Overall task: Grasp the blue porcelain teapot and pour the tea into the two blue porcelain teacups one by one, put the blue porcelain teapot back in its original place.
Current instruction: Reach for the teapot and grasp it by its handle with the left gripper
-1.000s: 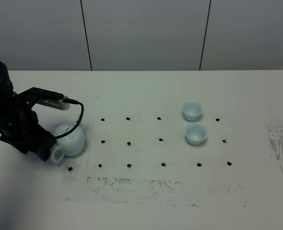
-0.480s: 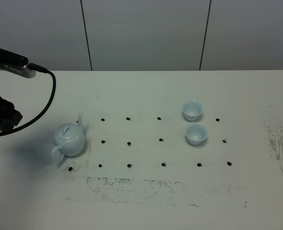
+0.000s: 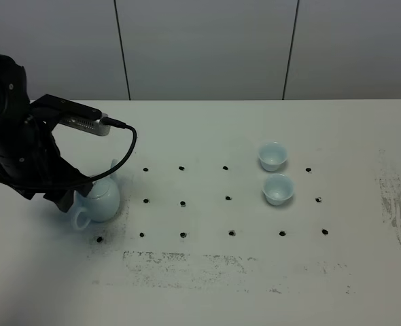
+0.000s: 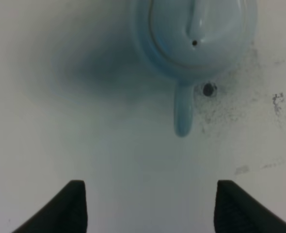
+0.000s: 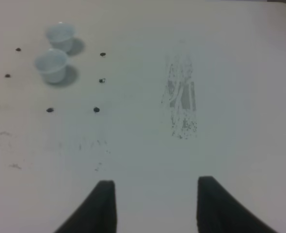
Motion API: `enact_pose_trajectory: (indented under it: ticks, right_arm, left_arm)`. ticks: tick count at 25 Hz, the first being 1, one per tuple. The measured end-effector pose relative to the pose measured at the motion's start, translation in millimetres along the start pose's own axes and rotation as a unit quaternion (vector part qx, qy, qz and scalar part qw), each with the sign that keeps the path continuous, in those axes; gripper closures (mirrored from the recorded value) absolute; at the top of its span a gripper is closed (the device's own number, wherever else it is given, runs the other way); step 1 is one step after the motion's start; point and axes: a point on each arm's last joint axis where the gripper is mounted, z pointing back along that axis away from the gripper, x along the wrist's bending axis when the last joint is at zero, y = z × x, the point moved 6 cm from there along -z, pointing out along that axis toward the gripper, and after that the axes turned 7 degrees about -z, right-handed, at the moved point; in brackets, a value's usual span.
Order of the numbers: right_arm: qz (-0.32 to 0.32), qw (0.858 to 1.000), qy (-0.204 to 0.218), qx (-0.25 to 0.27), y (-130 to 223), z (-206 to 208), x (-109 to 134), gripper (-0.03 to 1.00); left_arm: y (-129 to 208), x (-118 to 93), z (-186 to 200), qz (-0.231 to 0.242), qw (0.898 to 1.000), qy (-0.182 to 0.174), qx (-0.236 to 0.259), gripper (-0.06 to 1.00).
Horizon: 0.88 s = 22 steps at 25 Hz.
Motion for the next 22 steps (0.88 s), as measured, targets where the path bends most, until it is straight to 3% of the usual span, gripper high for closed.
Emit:
enact_pose_trajectory:
  ticks: [6,22]
  right_arm:
    - [0.0,1.0,-0.001,0.0,0.0,0.0,0.3,0.6]
    - [-0.002,1.0,-0.004,0.0,0.0,0.0,1.3,0.6]
  left_arm:
    - [-6.1,-7.2,-28.1,-0.001,0.999,0.001,-0.033,0.41]
    - [3.5,-23.6,-72.9,-0.007,0.999,0.01,-0.041,0.41]
